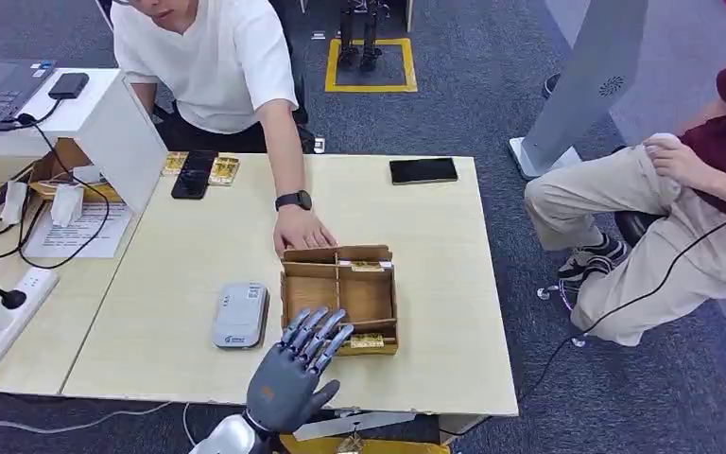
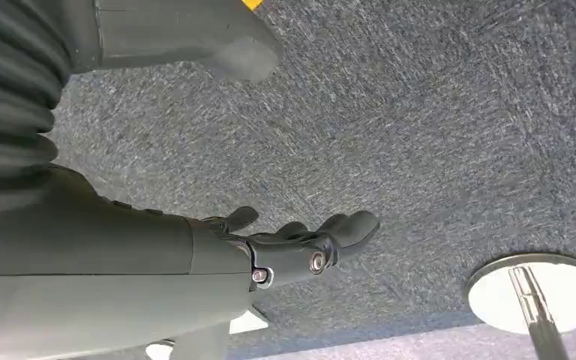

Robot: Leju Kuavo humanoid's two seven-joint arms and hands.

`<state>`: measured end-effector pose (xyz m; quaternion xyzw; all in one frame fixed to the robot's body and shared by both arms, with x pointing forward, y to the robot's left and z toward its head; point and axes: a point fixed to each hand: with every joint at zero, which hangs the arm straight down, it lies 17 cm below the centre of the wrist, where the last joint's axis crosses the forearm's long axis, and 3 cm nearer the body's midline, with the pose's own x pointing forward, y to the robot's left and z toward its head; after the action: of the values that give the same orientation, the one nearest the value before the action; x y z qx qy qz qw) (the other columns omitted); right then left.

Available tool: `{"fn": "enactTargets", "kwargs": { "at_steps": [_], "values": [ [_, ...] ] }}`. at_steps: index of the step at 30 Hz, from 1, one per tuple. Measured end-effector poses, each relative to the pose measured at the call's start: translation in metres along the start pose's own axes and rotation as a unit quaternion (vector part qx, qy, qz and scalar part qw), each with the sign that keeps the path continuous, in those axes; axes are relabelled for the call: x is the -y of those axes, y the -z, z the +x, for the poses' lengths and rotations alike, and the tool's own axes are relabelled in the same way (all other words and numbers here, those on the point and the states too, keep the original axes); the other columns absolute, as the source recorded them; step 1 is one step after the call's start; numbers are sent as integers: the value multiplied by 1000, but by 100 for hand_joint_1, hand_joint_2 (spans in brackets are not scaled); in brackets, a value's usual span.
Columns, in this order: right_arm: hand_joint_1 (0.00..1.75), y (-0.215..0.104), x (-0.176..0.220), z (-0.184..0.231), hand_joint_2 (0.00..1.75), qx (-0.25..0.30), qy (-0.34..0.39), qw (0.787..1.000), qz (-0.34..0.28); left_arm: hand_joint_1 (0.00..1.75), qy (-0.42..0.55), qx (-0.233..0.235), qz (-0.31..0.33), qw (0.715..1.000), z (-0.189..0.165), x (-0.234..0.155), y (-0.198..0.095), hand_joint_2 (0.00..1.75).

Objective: Pass the card to the sensor for recognition and then transmit it.

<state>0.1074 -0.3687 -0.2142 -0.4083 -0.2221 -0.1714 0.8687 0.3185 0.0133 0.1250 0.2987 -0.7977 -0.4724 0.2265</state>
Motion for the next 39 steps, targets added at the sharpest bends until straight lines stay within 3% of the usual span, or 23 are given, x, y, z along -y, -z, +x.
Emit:
{"fn": "enactTargets", "kwargs": {
  "at_steps": [6, 14, 32, 39],
  "values": [
    [0, 0, 0, -3, 175, -10, 2, 1000, -1, 0, 31, -37, -10, 999, -16, 6, 1, 175],
    [0, 0, 1, -4, 175, -11, 2, 1000, -1, 0, 39, -45, -14, 998, -20, 9, 2, 175],
    [0, 1, 5, -11, 175, -31, 8, 999, -9, 0, 76, -167, -59, 981, -70, 30, -14, 175],
    [0, 2, 5, -10, 175, -29, 7, 1000, -9, 0, 84, -192, -80, 975, -83, 39, -20, 175]
  ]
}}
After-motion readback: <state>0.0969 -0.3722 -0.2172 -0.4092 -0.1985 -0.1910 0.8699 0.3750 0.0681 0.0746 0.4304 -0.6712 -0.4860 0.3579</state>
